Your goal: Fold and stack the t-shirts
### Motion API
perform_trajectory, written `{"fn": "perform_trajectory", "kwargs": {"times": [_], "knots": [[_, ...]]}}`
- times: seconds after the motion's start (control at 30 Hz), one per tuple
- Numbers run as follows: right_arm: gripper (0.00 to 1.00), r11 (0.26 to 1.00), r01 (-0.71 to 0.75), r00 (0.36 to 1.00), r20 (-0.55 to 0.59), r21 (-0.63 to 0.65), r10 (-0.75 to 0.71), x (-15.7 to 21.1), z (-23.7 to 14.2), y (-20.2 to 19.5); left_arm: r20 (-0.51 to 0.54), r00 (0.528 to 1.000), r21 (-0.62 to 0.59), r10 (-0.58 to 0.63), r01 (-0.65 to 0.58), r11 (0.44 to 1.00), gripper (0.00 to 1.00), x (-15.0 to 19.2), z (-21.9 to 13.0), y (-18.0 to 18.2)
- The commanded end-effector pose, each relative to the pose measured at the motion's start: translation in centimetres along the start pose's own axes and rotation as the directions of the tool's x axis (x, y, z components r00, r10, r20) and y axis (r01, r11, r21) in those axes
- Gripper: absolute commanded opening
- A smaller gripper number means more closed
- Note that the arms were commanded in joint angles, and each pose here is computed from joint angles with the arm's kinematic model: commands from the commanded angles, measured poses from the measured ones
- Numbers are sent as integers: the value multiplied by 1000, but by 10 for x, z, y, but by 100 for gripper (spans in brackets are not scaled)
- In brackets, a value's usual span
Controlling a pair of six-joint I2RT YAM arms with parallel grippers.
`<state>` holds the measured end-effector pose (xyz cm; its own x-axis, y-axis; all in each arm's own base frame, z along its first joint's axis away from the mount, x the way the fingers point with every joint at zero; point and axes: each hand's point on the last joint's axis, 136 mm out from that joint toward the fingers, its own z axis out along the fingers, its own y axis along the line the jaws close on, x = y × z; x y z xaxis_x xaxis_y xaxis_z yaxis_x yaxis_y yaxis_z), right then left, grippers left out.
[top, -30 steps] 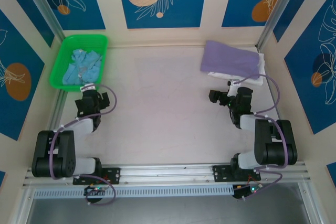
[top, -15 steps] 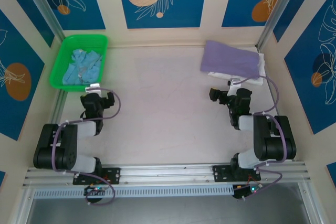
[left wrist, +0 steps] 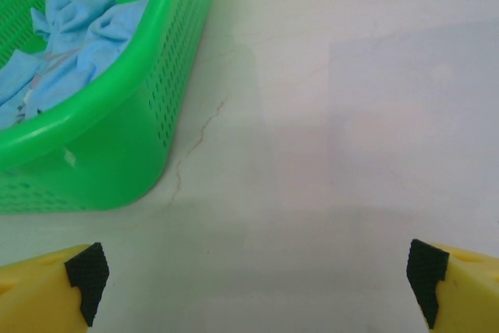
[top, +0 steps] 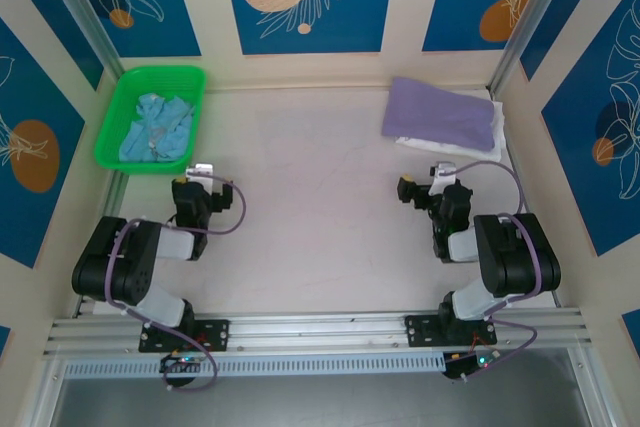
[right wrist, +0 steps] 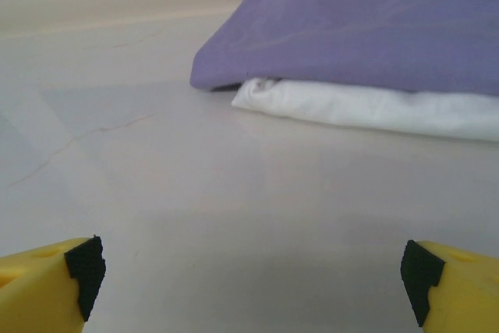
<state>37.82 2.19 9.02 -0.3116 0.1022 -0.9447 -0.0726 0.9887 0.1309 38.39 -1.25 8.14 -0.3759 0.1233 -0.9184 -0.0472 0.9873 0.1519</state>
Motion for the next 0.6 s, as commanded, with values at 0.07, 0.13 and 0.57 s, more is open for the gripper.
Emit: {"fn": "perform_trajectory", "kwargs": {"times": [0.07,0.13,0.57], "knots": [[99,1000,7,998,-61,16,-6,-9,16,-4,4,999,32,-45,45,998,100,-10,8,2],[99,1000,8,998,-60,16,-7,-9,16,-3,4,999,32,-44,44,999,100,-10,8,3],[99,1000,17,998,-64,10,-16,-9,17,-1,11,999,38,-42,42,998,100,-11,6,2]]}}
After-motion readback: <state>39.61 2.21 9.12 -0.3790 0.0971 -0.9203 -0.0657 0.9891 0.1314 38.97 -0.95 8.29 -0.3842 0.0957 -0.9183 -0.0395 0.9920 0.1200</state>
